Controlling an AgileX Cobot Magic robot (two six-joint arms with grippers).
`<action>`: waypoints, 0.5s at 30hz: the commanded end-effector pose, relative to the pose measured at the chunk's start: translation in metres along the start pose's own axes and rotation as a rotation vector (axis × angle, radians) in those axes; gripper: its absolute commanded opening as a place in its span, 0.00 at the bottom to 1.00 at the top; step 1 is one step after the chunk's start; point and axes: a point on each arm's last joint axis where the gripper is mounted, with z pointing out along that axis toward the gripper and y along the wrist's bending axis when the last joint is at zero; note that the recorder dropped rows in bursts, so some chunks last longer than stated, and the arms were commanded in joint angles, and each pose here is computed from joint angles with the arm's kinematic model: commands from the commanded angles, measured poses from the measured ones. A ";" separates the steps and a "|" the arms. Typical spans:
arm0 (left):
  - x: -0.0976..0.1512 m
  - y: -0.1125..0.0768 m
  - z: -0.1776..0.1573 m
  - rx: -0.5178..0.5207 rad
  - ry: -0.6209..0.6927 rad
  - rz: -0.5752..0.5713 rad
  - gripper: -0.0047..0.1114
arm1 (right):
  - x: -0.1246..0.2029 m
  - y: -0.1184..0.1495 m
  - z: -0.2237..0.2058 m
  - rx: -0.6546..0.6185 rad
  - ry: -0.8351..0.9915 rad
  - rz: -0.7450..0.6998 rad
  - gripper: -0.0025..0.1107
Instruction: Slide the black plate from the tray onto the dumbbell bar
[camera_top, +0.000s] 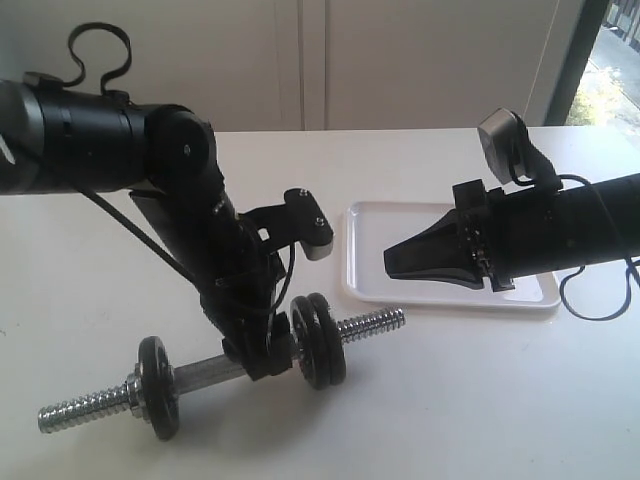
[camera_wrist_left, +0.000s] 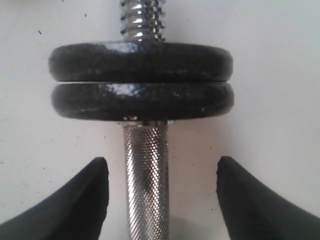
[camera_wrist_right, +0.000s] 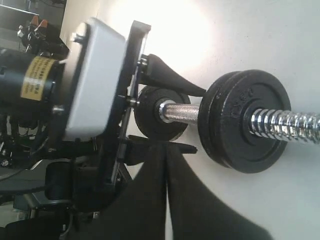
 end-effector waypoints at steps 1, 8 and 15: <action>-0.002 -0.005 -0.024 -0.038 -0.020 0.038 0.50 | -0.001 0.003 -0.003 -0.006 -0.007 -0.028 0.02; -0.001 -0.006 -0.038 -0.082 -0.023 0.010 0.23 | -0.001 0.003 -0.003 -0.006 -0.007 -0.028 0.02; 0.011 0.003 -0.067 -0.307 0.019 -0.168 0.04 | -0.001 0.003 -0.003 -0.006 -0.007 -0.031 0.02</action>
